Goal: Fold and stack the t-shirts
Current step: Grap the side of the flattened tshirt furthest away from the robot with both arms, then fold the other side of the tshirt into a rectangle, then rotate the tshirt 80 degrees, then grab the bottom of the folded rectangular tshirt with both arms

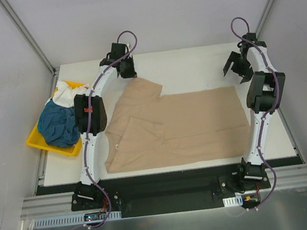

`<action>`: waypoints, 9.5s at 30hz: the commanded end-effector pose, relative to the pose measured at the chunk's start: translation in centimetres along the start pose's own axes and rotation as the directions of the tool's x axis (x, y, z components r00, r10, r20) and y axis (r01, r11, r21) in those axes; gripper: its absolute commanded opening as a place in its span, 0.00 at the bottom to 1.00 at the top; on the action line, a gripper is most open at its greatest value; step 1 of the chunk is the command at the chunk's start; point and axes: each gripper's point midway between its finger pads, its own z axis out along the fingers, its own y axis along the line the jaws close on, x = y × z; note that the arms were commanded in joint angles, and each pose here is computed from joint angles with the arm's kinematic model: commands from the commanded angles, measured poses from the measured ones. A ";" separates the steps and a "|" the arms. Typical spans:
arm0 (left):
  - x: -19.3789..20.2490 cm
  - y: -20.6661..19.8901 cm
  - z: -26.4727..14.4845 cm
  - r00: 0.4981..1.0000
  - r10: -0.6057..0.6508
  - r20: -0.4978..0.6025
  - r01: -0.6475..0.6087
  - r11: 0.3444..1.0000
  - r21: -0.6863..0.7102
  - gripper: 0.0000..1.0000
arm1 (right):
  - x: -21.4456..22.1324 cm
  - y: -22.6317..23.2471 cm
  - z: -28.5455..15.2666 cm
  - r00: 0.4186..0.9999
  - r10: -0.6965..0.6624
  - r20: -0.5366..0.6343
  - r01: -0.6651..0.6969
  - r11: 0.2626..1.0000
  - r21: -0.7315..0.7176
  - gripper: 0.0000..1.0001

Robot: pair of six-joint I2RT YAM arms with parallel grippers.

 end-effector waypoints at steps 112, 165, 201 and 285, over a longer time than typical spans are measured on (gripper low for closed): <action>26.4 -2.4 -27.9 0.969 -0.227 -0.096 0.237 0.965 0.113 0.00 | 14.9 -10.9 -13.6 0.992 -0.113 0.059 0.090 0.948 0.304 0.01; 13.1 -5.7 -1.5 0.925 -0.275 -0.263 0.288 0.957 0.014 0.99 | 30.4 -3.3 -8.0 0.928 -0.105 -0.357 0.001 0.960 -0.279 0.97; -6.1 -19.7 -2.1 0.946 -0.297 0.129 0.185 0.823 0.537 0.99 | 29.3 10.9 -19.7 0.815 -0.569 0.111 0.535 0.666 -0.519 0.97; 38.7 -13.0 -20.3 0.897 -0.295 -0.329 0.337 0.938 0.077 0.52 | 26.1 4.5 -18.1 0.958 -0.203 0.205 0.266 0.896 -0.355 0.99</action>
